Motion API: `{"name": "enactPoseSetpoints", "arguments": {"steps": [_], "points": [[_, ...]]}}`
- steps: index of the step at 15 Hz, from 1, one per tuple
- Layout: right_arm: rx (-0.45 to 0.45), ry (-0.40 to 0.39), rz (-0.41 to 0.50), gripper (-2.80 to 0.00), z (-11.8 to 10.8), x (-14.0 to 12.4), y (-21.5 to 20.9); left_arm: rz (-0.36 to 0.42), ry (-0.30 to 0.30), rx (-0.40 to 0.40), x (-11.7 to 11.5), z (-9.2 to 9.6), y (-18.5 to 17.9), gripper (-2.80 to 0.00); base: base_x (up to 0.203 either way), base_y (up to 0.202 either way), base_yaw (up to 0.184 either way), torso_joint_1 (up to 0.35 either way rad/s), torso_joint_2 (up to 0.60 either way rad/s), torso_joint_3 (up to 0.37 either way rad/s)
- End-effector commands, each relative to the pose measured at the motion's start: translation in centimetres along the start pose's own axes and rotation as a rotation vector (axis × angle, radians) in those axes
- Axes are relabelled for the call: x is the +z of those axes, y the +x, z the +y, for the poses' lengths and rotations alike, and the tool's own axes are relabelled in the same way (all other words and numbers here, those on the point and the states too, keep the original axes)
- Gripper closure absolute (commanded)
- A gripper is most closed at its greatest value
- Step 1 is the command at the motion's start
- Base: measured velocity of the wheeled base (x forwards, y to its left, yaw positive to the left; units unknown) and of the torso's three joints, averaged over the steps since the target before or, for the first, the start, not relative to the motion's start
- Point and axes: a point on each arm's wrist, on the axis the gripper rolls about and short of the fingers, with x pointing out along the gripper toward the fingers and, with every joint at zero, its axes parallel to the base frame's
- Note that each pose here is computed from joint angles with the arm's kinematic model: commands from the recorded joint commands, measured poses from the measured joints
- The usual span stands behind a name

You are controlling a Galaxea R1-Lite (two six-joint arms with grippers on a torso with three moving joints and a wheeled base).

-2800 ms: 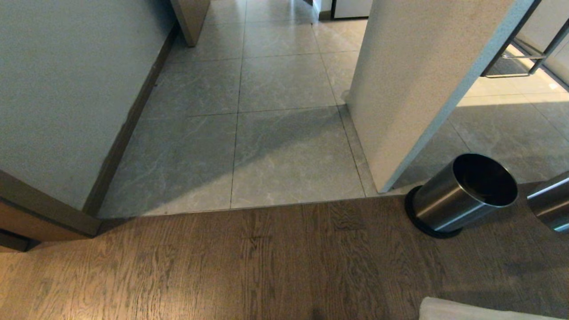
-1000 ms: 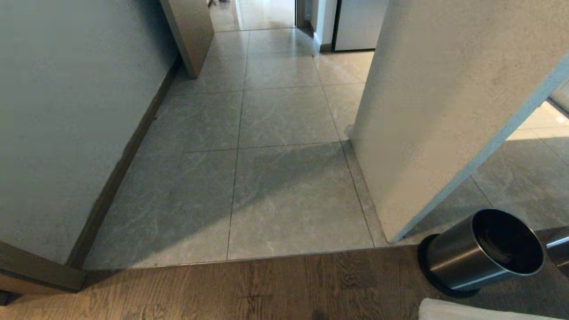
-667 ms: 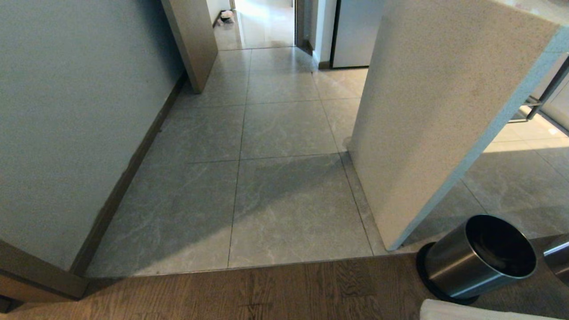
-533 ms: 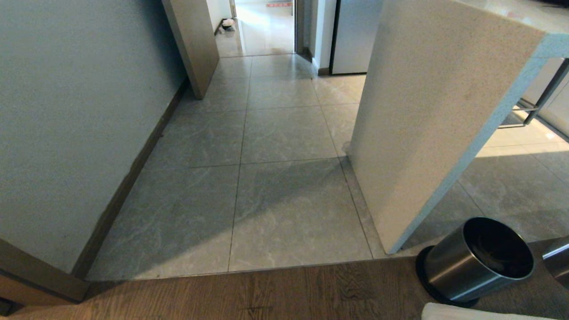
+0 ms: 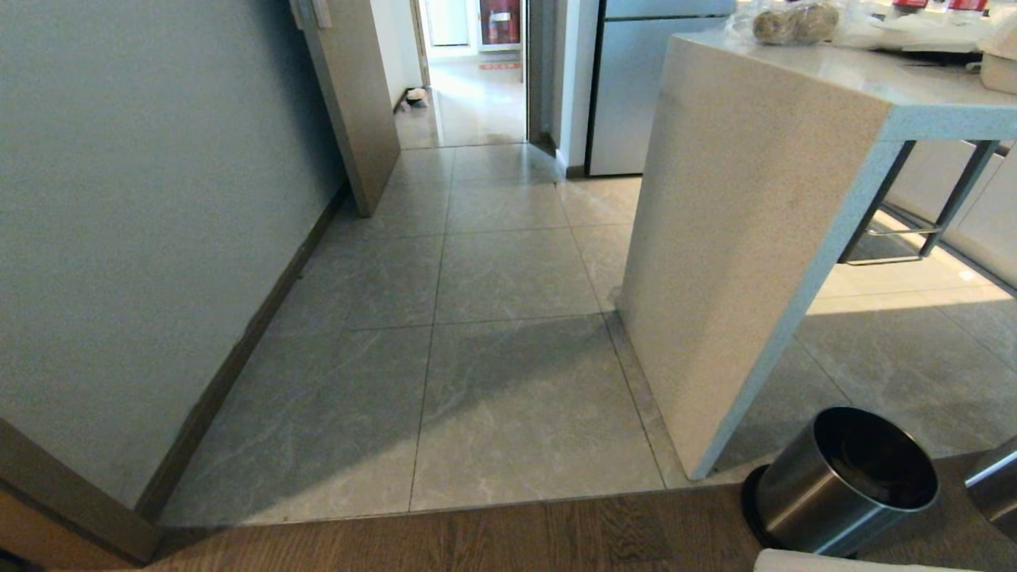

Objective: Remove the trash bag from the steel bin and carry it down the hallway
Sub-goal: Put the trash bag at the door

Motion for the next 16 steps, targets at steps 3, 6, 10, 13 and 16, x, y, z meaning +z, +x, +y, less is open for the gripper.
{"name": "enactPoseSetpoints", "arguments": {"steps": [3,6,10,13,16], "points": [[0.001,-0.001,0.001,0.00,0.00,0.01,0.01,-0.001,0.001,0.000,-0.04,0.00,0.00,0.00,0.000,0.000,0.000,0.001,0.00,0.080],[0.001,-0.001,0.001,0.00,0.00,0.01,0.01,0.000,0.000,0.000,-0.05,0.00,0.00,0.00,0.000,0.000,0.000,0.000,0.00,0.000],[0.001,-0.001,0.001,0.00,0.00,0.01,0.01,0.000,0.000,0.000,-0.05,0.00,0.00,0.00,0.000,0.000,0.000,0.000,0.00,0.000],[0.001,-0.001,0.001,0.00,0.00,0.01,0.01,0.000,0.000,0.002,-0.05,0.00,0.00,0.00,0.000,0.000,0.000,0.000,0.00,0.000],[0.001,-0.001,0.001,0.00,0.00,0.01,0.01,0.000,0.000,0.000,-0.05,0.00,0.00,0.00,0.148,0.000,0.002,0.001,0.00,0.004]]}}
